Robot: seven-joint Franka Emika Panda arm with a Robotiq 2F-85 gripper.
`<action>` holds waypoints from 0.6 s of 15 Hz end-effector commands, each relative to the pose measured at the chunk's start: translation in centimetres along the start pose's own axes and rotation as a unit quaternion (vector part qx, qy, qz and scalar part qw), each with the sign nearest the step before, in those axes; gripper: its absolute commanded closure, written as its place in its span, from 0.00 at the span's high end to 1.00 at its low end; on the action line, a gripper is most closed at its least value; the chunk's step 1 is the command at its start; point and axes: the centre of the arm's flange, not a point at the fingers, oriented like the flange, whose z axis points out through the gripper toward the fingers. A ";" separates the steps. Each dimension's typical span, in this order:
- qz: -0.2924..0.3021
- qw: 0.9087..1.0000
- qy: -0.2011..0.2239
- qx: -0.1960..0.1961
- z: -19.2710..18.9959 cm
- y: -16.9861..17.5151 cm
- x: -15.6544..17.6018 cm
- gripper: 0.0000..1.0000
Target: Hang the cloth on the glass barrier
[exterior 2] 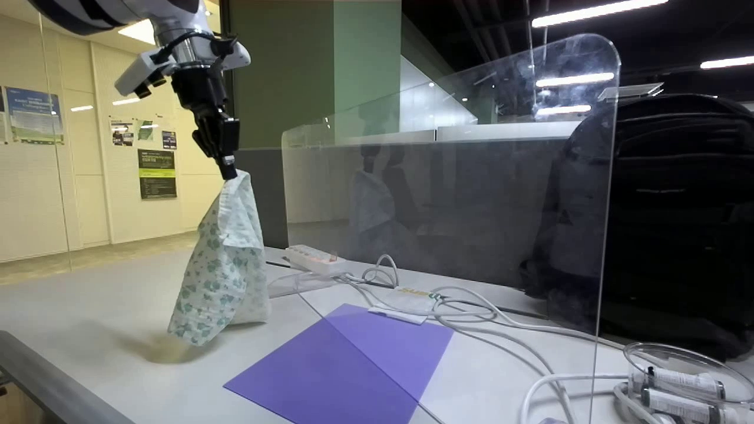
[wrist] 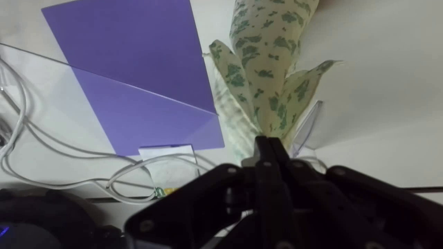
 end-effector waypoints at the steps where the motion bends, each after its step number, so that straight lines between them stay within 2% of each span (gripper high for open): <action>1: 0.049 0.997 0.057 -0.016 -3.5 1.2 3.0 0.01; 4: 0.083 0.991 0.102 -0.017 -6.9 2.6 5.4 0.01; 9: 0.141 0.976 0.168 -0.008 -12.8 5.0 8.0 0.01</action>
